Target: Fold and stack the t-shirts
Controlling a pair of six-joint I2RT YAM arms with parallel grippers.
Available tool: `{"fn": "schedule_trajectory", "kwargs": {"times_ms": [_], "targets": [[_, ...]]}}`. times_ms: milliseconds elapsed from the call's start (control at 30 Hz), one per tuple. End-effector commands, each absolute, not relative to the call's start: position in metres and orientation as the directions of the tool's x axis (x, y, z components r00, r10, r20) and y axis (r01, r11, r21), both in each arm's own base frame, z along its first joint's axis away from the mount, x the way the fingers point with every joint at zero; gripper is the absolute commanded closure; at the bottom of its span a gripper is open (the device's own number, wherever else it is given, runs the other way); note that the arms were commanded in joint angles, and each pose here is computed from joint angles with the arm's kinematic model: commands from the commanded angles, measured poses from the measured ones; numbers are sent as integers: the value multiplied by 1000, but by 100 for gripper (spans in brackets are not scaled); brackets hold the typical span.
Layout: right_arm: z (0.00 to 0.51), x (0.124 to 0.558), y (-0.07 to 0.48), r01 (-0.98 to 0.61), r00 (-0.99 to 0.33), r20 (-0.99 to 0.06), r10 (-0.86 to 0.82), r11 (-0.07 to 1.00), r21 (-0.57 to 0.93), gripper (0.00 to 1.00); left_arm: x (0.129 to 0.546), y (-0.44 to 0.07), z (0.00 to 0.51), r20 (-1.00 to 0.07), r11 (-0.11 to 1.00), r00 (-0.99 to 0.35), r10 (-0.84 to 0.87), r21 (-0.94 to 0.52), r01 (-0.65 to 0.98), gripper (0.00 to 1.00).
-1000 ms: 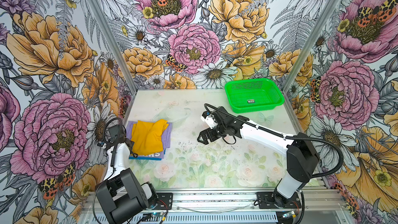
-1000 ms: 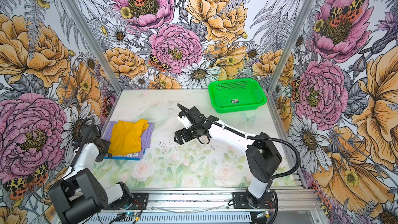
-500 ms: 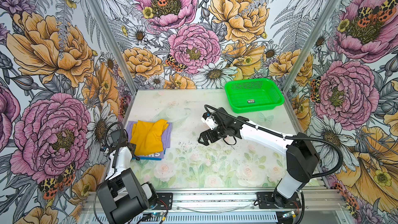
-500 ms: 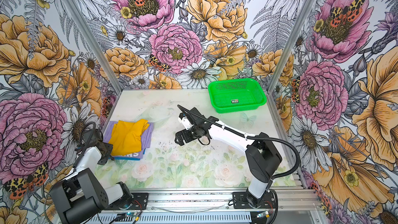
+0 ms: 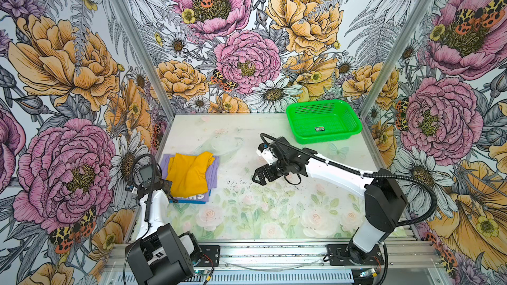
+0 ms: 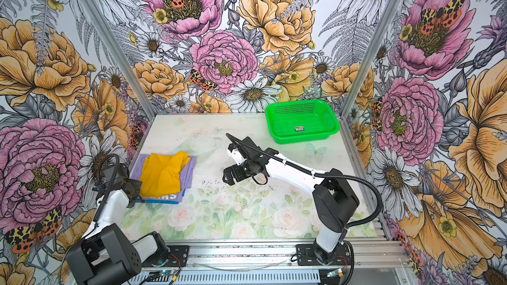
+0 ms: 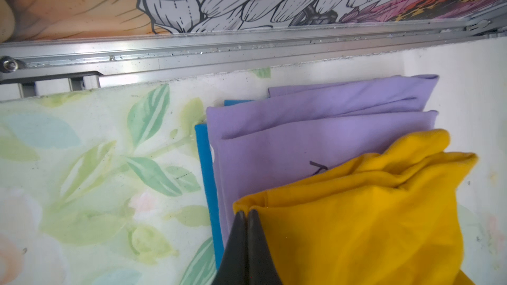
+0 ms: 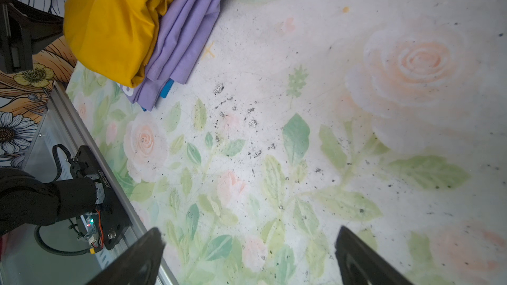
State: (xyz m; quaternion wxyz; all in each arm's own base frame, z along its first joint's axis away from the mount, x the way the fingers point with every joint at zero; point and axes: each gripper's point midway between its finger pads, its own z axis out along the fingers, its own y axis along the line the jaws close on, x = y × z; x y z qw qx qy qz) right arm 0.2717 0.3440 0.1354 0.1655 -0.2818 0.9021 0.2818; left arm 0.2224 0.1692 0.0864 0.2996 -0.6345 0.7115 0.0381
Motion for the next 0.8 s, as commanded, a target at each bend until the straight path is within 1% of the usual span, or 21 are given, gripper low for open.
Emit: {"fn": "schedule_trajectory", "kwargs": {"times_ms": [0, 200, 300, 367, 467, 600, 700, 767], "targets": [[149, 277, 341, -599, -782, -485, -393, 691, 405, 0, 229, 171, 99, -494, 222, -5, -869, -382, -897, 100], [152, 276, 346, -610, -776, -487, -400, 671, 421, 1, 226, 185, 113, -532, 225, 0, -847, -358, -906, 100], [156, 269, 361, -659, -742, -503, -443, 618, 429, 1, 222, 189, 114, -527, 210, 15, -850, -364, -907, 100], [158, 253, 381, -700, -711, -508, -487, 563, 439, 2, 216, 193, 113, -530, 191, 33, -847, -361, -913, 100], [154, 241, 412, -740, -672, -512, -535, 506, 442, 8, 214, 193, 108, -515, 176, 41, -856, -366, -914, 100], [137, 227, 457, -778, -627, -503, -594, 445, 444, 17, 213, 194, 99, -490, 161, 44, -870, -368, -916, 100], [131, 220, 485, -799, -598, -514, -615, 408, 441, 21, 212, 197, 93, -461, 136, 69, -885, -397, -908, 100], [126, 217, 502, -809, -583, -519, -624, 389, 441, 27, 215, 198, 92, -450, 138, 66, -890, -405, -904, 100]]}}
